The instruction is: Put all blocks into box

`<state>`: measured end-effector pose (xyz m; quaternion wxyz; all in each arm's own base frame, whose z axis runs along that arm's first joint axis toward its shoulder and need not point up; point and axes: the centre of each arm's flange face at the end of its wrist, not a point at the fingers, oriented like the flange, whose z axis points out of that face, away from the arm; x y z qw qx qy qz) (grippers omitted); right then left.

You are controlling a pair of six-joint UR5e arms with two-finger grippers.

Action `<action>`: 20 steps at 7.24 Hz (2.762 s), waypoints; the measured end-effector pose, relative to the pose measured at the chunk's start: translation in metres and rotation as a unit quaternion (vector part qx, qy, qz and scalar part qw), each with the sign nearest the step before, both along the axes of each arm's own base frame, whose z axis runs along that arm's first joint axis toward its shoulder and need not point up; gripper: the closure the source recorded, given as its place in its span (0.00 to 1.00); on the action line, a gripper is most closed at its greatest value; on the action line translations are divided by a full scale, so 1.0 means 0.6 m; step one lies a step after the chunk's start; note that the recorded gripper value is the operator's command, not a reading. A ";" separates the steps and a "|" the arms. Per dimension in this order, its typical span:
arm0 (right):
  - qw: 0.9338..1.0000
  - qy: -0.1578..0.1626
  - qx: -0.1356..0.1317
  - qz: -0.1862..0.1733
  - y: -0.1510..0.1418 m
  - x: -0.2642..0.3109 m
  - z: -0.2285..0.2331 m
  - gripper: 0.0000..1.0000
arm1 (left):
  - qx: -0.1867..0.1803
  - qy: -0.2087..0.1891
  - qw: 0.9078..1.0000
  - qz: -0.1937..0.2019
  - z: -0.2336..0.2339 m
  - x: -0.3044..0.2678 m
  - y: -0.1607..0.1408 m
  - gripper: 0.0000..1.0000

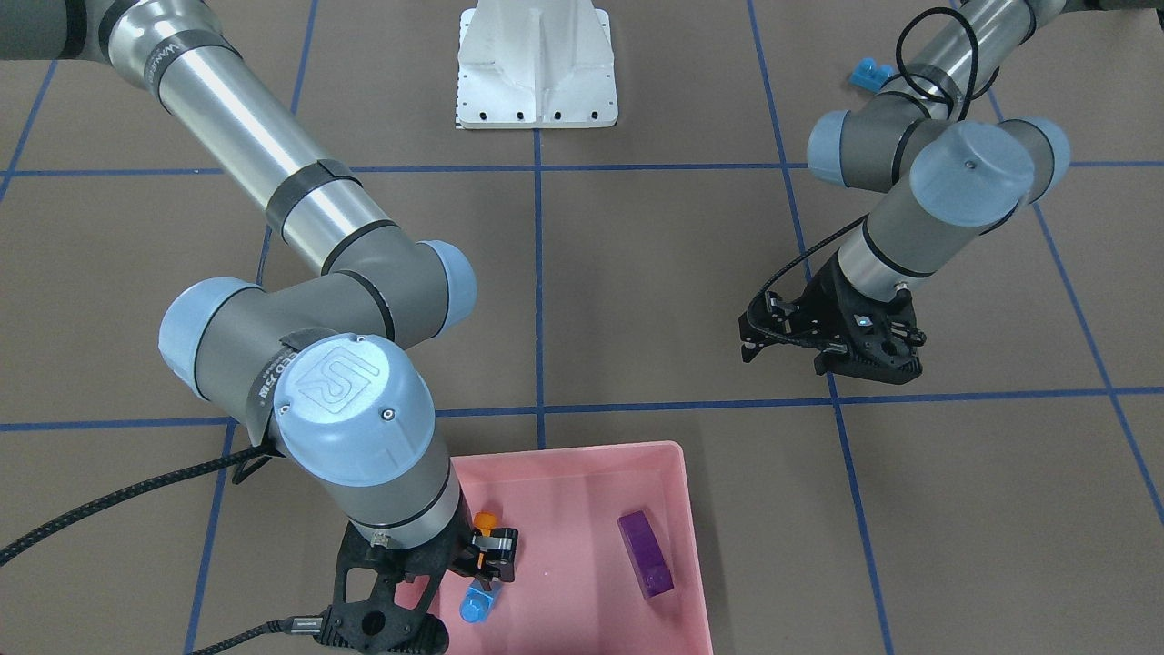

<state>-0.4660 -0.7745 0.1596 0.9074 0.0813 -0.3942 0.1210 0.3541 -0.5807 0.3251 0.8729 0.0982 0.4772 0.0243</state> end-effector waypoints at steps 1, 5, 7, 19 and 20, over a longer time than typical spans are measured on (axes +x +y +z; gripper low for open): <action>1.000 0.006 -0.008 -0.003 0.010 0.020 -0.007 0.01 | 0.000 -0.001 1.000 0.000 0.017 -0.018 0.022 0.00; 0.998 0.037 -0.005 -0.057 0.124 0.184 0.082 0.01 | 0.052 -0.036 0.997 0.054 0.146 -0.163 0.211 0.00; 0.995 0.055 0.011 -0.084 0.225 0.281 0.154 0.01 | 0.084 -0.066 0.990 0.096 0.226 -0.240 0.313 0.00; 0.991 0.058 0.049 -0.107 0.508 0.478 0.247 0.01 | -0.274 -0.108 0.955 0.032 0.426 -0.240 0.729 0.00; 0.991 0.058 0.052 -0.106 0.508 0.477 0.243 0.01 | -0.282 -0.120 0.952 0.018 0.443 -0.226 0.747 0.00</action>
